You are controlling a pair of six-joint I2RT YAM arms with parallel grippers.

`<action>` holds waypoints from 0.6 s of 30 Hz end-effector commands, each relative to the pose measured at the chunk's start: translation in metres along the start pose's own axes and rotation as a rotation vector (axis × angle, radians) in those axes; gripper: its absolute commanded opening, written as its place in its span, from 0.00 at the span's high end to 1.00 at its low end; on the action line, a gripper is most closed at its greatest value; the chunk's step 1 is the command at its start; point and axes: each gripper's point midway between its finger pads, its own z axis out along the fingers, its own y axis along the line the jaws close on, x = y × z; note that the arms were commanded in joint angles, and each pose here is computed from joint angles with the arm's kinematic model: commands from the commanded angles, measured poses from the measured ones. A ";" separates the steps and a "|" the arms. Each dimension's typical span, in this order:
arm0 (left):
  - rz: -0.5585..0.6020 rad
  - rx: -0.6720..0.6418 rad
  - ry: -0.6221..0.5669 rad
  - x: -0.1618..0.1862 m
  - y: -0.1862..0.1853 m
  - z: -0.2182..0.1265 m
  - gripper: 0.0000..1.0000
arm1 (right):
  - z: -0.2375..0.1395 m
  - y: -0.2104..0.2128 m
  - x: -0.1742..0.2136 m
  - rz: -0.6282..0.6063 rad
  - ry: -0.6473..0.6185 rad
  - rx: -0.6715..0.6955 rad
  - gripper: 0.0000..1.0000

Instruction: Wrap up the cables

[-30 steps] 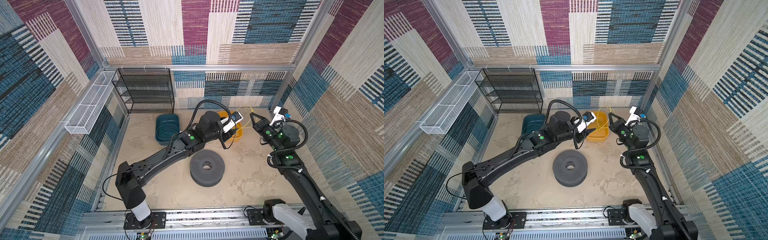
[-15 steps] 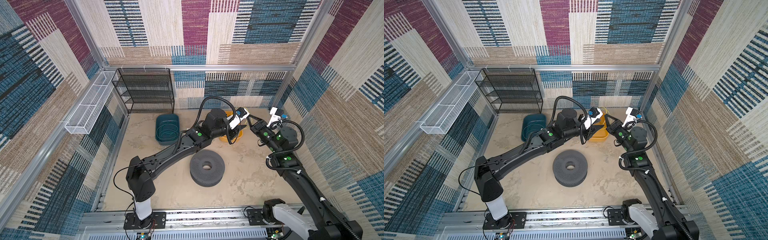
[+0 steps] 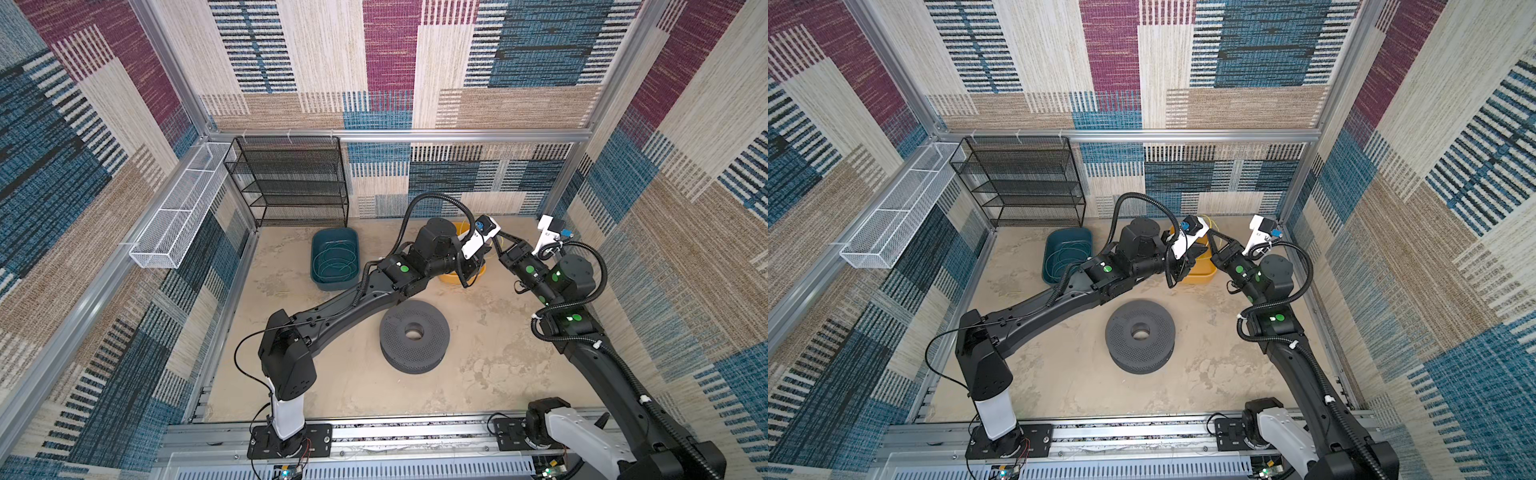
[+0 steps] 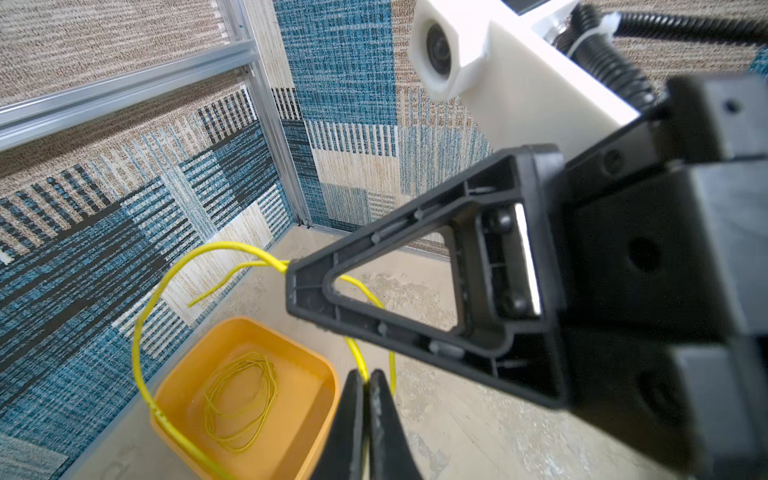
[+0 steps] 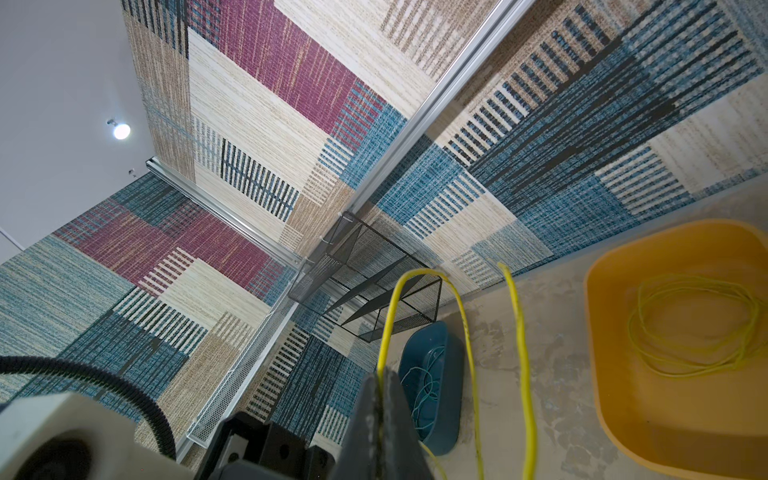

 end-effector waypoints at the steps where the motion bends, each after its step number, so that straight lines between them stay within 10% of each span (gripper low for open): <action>1: 0.003 0.005 -0.034 -0.008 -0.002 -0.003 1.00 | 0.001 0.008 0.002 0.005 0.008 -0.041 1.00; 6: -0.002 0.011 -0.038 -0.003 -0.005 -0.009 1.00 | -0.001 0.009 0.004 0.002 0.018 -0.048 0.97; 11: -0.010 0.025 -0.039 0.001 -0.008 -0.014 1.00 | -0.005 0.009 0.003 0.001 0.006 -0.037 0.61; 18: -0.009 -0.026 -0.040 0.012 -0.002 -0.024 1.00 | -0.018 0.023 -0.015 -0.092 -0.046 0.001 0.48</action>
